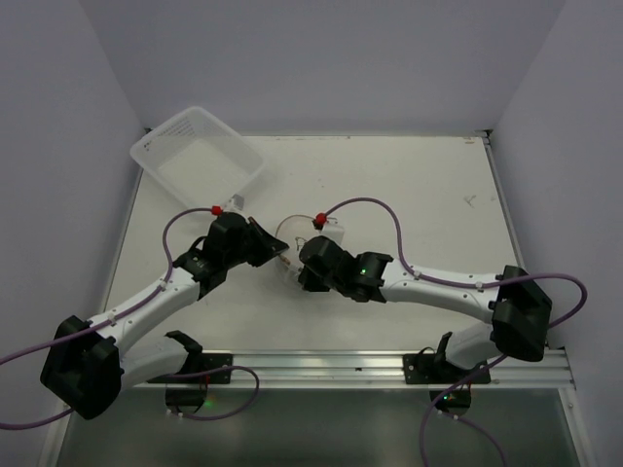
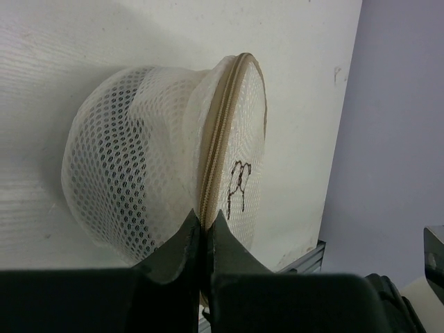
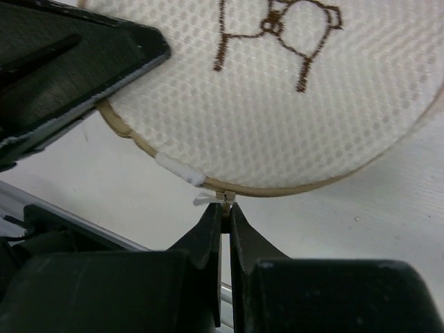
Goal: Unzip the laundry bag and remove the bra
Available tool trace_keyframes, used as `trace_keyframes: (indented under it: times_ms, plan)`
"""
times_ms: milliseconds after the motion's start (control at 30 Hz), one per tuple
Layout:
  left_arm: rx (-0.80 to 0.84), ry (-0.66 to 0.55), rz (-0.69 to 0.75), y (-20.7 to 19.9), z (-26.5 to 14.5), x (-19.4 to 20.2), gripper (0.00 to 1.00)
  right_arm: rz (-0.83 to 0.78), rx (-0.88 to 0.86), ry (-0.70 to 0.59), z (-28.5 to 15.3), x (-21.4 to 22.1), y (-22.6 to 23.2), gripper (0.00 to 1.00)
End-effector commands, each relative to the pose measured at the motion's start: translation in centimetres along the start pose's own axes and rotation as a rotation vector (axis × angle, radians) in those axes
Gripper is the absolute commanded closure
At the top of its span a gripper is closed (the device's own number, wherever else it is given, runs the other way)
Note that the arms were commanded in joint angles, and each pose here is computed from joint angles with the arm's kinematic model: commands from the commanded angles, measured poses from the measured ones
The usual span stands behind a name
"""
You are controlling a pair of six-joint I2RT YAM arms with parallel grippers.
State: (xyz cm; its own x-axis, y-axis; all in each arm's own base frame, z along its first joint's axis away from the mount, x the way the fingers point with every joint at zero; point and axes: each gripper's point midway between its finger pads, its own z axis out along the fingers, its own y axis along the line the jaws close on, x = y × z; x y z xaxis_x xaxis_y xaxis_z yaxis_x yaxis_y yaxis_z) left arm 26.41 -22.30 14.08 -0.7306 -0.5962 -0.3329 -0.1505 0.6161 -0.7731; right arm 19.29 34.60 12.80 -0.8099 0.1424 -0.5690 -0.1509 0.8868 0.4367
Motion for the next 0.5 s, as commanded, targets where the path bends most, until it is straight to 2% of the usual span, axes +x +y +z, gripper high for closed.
trace_keyframes:
  times_ms: [0,167,300,467]
  plan:
    - [0.016,-0.051,0.055,-0.9,-0.6,-1.2,1.00,-0.009,0.051,-0.067,-1.0,-1.3,-2.5,1.00]
    - [-0.006,-0.032,0.097,0.4,-0.6,-1.5,1.00,-0.043,0.073,-0.066,-2.0,-1.2,-6.3,1.00]
    - [-0.011,-0.015,0.160,0.8,-0.4,-2.1,1.00,-0.035,0.148,-0.078,-2.4,-1.6,-12.0,1.00]
    - [0.046,0.048,0.274,-0.3,0.4,-2.2,1.00,-0.077,0.166,-0.120,-3.6,-3.3,-15.2,1.00]
